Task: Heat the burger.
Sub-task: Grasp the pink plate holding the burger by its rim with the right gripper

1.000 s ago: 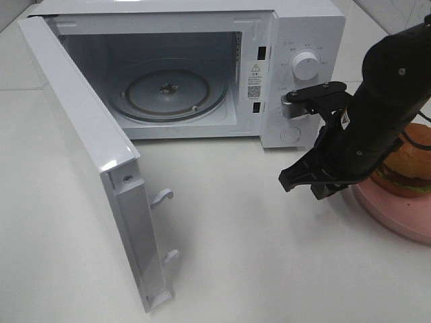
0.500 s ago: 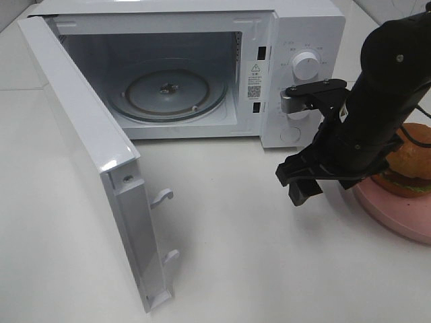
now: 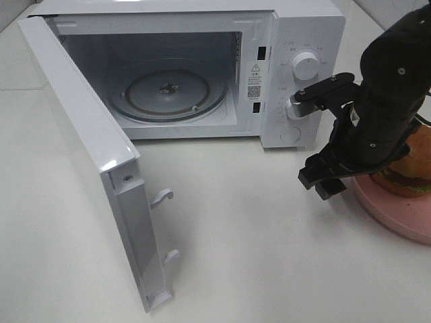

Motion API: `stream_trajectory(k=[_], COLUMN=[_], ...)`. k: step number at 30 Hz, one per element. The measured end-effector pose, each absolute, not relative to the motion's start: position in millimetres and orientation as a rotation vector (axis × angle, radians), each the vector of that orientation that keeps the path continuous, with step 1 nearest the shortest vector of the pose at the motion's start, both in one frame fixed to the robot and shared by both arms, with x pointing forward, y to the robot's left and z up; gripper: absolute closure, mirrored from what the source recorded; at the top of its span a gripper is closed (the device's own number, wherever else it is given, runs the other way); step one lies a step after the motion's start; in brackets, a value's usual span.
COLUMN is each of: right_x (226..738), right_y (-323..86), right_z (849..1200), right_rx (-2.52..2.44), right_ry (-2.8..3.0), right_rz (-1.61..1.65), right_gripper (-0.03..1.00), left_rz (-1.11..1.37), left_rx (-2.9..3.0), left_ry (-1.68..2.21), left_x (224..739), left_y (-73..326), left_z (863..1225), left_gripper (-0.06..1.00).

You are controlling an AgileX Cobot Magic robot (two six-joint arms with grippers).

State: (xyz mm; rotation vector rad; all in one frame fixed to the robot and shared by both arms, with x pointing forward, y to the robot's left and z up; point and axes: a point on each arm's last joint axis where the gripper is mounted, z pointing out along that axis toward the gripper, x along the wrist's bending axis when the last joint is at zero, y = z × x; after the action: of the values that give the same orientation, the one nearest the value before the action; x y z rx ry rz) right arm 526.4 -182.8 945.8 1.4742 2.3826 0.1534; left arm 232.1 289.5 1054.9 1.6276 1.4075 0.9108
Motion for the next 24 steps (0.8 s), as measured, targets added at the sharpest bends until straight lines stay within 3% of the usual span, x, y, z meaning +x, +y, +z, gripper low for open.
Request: stream_trajectory(k=[11, 24], right_x=[543, 552], right_y=[-222, -235], right_z=[914, 879], right_rx=[1.652, 1.652], right_ry=[2.323, 2.328], right_rz=[-0.004, -0.149], right_gripper=[0.22, 0.38], left_rz=[0.911, 0.911], left_rx=[1.628, 1.628], left_ry=[1.407, 1.407], left_x=[232, 232], left_y=[290, 290], left_z=[1055, 1055], left_gripper=[0.94, 0.94])
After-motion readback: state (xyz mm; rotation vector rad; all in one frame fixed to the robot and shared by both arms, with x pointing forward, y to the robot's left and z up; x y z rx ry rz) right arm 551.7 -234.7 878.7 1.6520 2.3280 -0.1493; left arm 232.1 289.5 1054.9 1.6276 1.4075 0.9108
